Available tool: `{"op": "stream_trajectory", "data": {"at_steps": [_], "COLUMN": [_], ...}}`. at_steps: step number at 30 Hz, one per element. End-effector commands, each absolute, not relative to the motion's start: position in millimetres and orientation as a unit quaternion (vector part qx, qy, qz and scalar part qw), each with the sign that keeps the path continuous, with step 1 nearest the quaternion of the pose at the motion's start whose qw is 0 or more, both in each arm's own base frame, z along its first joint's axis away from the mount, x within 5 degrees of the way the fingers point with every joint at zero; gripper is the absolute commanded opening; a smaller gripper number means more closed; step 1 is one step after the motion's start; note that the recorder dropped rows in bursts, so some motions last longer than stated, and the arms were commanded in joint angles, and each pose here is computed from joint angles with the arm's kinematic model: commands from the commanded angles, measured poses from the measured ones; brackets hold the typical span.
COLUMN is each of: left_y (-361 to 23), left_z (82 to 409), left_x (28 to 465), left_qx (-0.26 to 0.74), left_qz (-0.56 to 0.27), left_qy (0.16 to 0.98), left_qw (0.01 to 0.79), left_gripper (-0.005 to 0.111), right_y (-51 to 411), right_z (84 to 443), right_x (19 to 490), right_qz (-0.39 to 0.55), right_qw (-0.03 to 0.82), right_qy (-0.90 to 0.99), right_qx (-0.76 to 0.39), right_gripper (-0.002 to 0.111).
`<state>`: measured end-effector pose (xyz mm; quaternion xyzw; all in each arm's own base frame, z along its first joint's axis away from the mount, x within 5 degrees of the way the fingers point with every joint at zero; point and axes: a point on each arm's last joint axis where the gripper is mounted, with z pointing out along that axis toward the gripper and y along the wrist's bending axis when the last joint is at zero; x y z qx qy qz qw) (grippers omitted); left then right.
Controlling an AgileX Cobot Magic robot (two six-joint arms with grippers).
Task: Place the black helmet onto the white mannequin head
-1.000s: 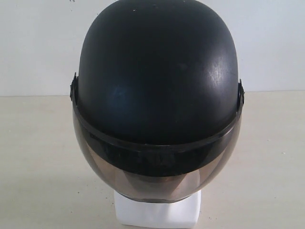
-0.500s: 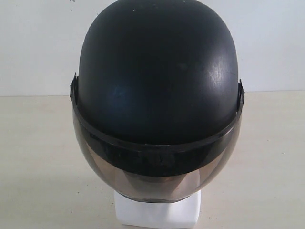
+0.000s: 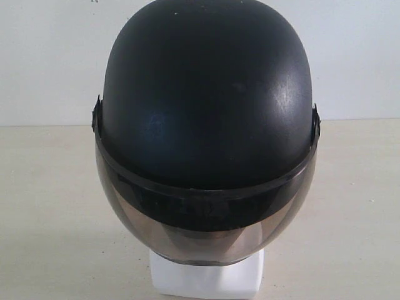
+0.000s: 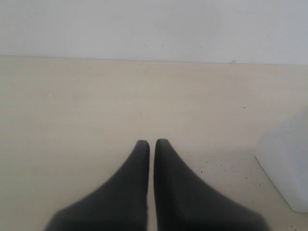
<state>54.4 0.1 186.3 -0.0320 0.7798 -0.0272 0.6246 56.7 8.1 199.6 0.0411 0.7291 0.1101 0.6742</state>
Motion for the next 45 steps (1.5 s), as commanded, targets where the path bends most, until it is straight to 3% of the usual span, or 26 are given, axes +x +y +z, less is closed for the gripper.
{"op": "stream_trajectory", "data": {"at_steps": [1,45], "left_y": [0.0,0.0], "left_z": [185.4,185.4], "left_x": [54.3,54.3], "left_qx": [-0.032,-0.032], "left_qz": [-0.028,-0.028], "left_qy": [0.780,0.780], "left_qw": [0.625,0.625], "left_gripper": [0.004,0.004], "right_y": [3.0,0.4], "right_z": [189.6,182.7], "right_x": [55.0,53.6], "right_qz": [0.068,0.041], "right_qw": [0.640,0.612], "right_qy": [0.764,0.789], "right_qx": [0.043,0.037], "right_gripper": [0.000,0.000]}}
